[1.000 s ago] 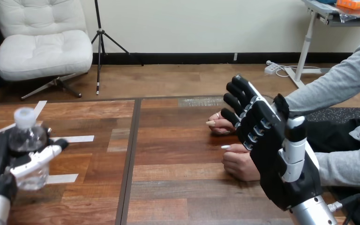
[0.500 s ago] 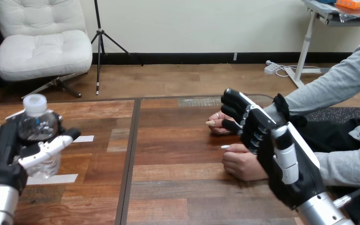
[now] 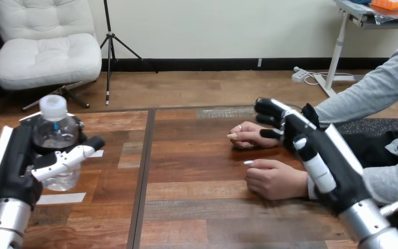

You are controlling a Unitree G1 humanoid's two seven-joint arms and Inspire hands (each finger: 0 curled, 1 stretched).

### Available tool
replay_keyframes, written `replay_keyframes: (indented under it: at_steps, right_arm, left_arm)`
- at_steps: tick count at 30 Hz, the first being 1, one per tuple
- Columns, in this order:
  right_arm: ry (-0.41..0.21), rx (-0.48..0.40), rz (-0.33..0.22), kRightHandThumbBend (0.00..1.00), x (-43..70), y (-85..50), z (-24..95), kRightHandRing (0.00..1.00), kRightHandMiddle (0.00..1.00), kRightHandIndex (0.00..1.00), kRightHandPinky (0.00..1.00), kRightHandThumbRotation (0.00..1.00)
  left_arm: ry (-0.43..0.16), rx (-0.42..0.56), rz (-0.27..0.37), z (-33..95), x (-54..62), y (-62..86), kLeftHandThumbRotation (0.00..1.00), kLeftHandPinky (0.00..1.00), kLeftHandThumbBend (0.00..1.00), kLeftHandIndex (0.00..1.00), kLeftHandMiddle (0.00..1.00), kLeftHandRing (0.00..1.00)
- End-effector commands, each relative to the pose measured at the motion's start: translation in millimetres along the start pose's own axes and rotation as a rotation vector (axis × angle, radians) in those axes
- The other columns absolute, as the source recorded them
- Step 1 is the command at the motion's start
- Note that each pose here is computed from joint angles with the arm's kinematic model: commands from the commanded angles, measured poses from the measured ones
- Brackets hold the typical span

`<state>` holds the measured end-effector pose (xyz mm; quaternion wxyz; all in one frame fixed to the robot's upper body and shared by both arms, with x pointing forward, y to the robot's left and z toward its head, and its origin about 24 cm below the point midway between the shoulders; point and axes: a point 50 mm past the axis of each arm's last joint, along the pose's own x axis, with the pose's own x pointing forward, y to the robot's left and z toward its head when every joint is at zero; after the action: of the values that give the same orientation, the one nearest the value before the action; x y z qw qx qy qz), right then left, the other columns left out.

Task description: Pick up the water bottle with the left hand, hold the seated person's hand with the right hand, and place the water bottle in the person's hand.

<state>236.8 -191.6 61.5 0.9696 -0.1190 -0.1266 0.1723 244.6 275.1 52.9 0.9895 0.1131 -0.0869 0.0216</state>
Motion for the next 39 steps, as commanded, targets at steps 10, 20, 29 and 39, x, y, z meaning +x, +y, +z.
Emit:
replay_keyframes:
  at_steps: [10,20,29,39]
  right_arm:
    - [-0.058,-0.195,-0.024,0.97,25.5,-33.7,4.2,0.91,0.90,0.88,0.86,1.00]
    - [-0.042,-0.277,-0.021,0.95,29.1,-44.3,0.3,0.92,0.91,0.90,0.87,0.98]
    - [-0.015,-0.353,-0.010,0.90,34.0,-52.2,-2.8,0.89,0.90,0.90,0.83,0.92]
    - [0.053,-0.467,0.015,0.97,37.3,-61.4,-8.2,0.88,0.90,0.89,0.82,0.84]
  left_arm:
    - [-0.136,-0.015,-0.053,28.9,9.7,-10.3,0.00,0.27,0.69,0.41,0.38,0.33]
    - [-0.135,-0.027,-0.061,31.6,9.1,-14.8,0.00,0.27,0.68,0.40,0.38,0.33]
    - [-0.138,-0.030,-0.074,32.7,9.6,-18.6,0.00,0.27,0.69,0.40,0.37,0.32]
    - [-0.143,-0.030,-0.093,33.5,9.6,-22.6,0.00,0.26,0.68,0.39,0.37,0.32]
